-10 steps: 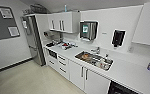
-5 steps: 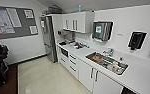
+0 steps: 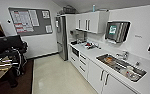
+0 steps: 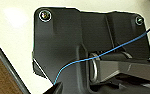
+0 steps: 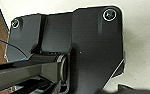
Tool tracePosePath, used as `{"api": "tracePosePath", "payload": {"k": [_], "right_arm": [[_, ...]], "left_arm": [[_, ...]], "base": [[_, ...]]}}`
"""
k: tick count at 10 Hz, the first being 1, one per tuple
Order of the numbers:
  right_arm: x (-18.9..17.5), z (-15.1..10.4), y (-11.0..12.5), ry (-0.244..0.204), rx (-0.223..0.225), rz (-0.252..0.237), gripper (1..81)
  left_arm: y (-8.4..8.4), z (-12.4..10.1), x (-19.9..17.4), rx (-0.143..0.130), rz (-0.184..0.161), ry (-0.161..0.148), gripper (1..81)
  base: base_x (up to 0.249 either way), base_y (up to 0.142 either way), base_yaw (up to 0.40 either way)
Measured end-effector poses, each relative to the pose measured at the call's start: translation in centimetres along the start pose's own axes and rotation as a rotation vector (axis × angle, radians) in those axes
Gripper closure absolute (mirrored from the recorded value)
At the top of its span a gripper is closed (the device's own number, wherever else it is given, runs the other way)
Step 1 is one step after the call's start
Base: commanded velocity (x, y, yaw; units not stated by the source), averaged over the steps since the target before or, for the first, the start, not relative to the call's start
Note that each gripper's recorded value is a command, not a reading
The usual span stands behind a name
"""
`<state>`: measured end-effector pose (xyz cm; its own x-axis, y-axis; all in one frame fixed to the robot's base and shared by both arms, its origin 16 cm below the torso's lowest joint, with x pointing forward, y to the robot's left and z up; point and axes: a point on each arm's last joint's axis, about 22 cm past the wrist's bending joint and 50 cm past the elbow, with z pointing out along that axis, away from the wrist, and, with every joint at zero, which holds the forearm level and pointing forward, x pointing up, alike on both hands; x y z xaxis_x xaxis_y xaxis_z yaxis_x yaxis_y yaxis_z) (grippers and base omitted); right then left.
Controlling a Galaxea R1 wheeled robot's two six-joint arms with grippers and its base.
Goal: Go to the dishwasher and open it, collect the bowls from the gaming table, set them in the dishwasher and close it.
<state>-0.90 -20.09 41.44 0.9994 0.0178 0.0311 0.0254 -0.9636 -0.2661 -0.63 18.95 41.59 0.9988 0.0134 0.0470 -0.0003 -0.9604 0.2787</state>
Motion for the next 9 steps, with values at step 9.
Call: {"api": "tracePosePath", "payload": {"k": [9], "right_arm": [[0.22, 0.09, -0.47, 0.001, 0.007, -0.001, 1.0]], "left_arm": [[0.26, 0.06, 0.02, -0.003, 0.001, -0.002, 1.0]], "base": [[0.0, 0.0, 0.358]]}}
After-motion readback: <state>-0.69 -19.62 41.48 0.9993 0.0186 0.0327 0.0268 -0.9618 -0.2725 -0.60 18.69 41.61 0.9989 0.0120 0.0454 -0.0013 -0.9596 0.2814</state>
